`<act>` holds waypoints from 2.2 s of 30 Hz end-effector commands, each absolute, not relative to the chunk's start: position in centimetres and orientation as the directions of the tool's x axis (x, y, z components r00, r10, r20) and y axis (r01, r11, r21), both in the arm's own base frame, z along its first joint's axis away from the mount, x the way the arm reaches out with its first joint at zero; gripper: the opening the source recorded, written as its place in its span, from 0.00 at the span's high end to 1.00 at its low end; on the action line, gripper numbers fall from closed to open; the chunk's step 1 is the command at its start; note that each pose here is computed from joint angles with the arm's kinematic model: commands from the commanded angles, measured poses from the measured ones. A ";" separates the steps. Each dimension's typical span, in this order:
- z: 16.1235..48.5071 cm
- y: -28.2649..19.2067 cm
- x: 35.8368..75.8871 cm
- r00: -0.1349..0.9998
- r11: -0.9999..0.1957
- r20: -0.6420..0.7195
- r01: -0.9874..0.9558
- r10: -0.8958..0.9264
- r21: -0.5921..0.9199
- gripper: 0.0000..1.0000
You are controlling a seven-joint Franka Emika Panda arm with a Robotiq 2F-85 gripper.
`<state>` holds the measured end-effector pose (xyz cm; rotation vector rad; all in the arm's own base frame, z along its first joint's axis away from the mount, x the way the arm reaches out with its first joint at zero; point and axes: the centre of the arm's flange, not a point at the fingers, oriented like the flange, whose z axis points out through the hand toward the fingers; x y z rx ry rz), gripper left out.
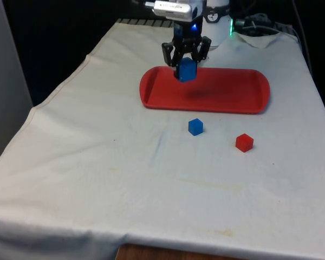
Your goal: Pick up the largest block and place it onto the tray.
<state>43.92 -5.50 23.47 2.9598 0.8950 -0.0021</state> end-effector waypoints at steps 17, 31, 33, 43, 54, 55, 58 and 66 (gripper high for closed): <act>19.7 -2.4 41.3 0.835 -0.833 -0.034 0.550 0.549 0.066 1.00; 18.2 -2.0 41.0 0.837 -0.834 -0.045 0.547 0.545 0.072 0.84; 18.5 -1.9 41.0 0.837 -0.834 -0.040 0.547 0.546 0.068 0.74; 18.6 -2.0 41.0 0.836 -0.833 -0.041 0.548 0.547 0.067 0.00; 20.0 -2.2 41.7 0.837 -0.835 -0.026 0.547 0.546 0.069 0.00; 20.2 -2.2 41.8 0.838 -0.835 -0.024 0.546 0.546 0.068 0.00; 21.4 -2.3 42.3 0.839 -0.837 -0.015 0.543 0.543 0.062 0.00; 24.1 -2.3 43.5 0.843 -0.842 0.003 0.537 0.538 0.049 0.00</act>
